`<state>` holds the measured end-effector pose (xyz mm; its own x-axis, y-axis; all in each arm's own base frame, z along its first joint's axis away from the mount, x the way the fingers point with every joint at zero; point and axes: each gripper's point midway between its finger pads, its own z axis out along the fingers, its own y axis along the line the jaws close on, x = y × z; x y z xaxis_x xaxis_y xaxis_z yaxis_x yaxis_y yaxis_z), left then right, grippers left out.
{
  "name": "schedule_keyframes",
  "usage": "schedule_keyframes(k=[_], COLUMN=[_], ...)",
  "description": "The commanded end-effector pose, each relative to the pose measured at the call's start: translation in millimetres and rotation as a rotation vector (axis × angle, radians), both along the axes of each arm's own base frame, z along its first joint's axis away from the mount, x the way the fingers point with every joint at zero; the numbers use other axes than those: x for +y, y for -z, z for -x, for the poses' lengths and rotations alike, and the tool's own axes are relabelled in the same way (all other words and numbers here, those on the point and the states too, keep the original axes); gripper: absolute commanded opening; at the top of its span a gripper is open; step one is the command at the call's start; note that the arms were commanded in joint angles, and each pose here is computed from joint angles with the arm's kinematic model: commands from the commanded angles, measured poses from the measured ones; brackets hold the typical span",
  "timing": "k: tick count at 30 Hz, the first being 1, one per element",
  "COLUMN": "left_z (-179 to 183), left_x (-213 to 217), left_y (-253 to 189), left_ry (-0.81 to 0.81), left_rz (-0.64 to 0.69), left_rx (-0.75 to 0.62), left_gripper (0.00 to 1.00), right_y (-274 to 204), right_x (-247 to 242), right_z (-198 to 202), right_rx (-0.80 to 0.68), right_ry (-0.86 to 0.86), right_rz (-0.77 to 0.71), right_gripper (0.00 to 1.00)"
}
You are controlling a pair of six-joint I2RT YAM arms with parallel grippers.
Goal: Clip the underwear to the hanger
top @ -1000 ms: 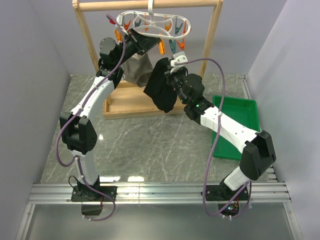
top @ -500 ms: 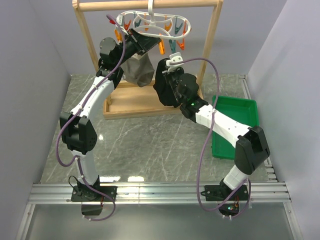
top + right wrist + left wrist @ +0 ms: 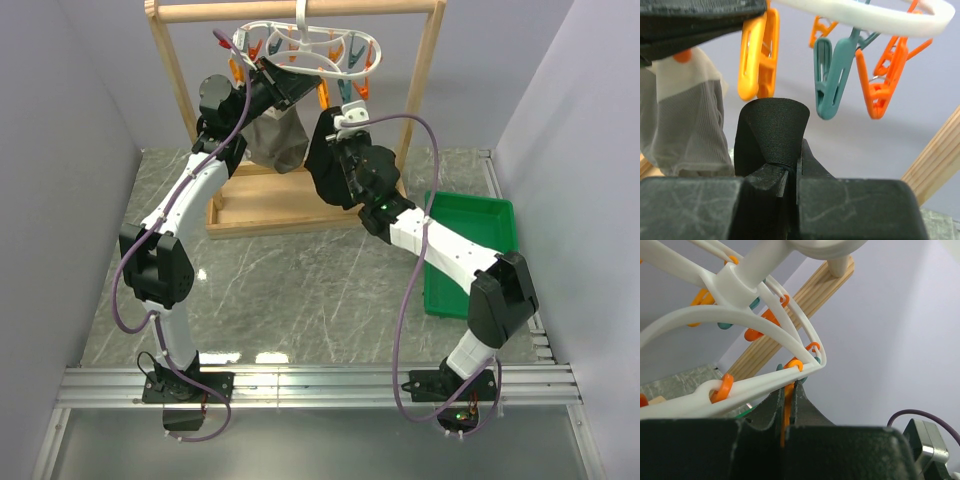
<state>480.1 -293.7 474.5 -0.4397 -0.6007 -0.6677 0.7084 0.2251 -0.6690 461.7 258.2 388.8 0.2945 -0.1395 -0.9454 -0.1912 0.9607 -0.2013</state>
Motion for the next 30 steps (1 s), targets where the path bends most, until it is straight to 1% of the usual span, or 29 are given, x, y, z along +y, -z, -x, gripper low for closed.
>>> schedule_keyframes(k=[1,13,21,30], left_z=[14.3,16.0,15.4,16.9], left_x=[-0.3,-1.4,-0.8,0.6], left_y=[-19.5,-22.0,-20.3,-22.5], left_ry=[0.025,0.035,0.036,0.044], left_rz=[0.001,0.009,0.014,0.032], left_rx=[-0.047,-0.050,-0.041,-0.039], left_gripper=[0.00,0.00,0.00,0.01], right_y=[-46.3,-45.3,-61.6,-66.2], right_x=[-0.7,7.1,17.6,21.7], right_z=[3.8,-7.0,-6.1,-10.0], right_rx=[-0.107,-0.099,-0.120,-0.108], right_ry=[0.010,0.026,0.017,0.026], right_rz=[-0.081,-0.053,-0.085,-0.105], right_gripper=[0.00,0.00,0.00,0.00])
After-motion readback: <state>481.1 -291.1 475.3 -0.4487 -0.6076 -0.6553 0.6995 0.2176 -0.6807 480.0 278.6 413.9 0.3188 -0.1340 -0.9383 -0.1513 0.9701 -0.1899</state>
